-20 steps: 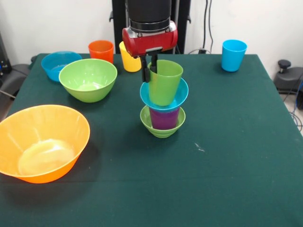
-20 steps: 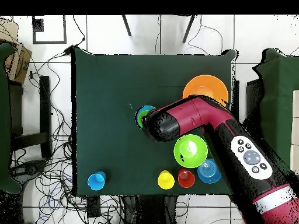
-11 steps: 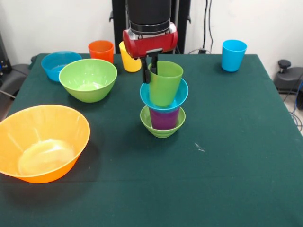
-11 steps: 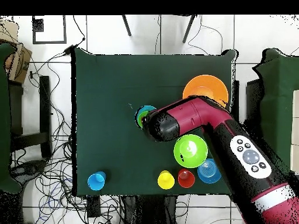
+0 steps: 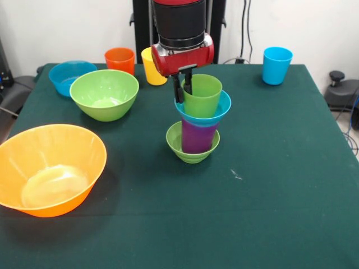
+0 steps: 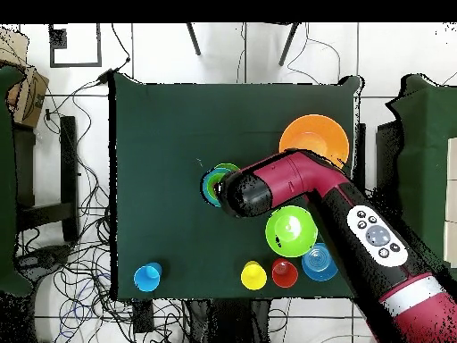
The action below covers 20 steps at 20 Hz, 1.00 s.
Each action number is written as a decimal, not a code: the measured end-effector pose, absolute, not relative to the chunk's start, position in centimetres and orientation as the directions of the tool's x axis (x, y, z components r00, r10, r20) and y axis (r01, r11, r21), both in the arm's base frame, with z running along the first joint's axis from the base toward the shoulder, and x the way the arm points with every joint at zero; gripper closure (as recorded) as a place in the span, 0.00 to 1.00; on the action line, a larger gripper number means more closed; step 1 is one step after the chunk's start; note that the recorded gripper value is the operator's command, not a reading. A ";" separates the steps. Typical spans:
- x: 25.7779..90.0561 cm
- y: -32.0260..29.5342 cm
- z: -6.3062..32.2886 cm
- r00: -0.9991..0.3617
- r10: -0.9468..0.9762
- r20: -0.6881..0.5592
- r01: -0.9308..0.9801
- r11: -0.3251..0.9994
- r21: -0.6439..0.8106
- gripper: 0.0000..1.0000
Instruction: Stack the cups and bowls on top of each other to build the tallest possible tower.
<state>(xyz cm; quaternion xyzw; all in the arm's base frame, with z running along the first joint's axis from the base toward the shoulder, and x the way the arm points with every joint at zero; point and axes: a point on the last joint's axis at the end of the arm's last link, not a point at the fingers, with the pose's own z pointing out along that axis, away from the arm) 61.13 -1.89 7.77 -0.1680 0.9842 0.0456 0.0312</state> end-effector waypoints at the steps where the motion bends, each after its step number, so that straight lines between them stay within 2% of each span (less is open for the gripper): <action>1: 61.2 -1.9 7.8 -0.942 -0.328 -0.077 -0.333 0.939 0.079 1.00; 20: 62.0 -2.2 7.6 -0.945 -0.315 -0.088 -0.322 0.944 0.080 1.00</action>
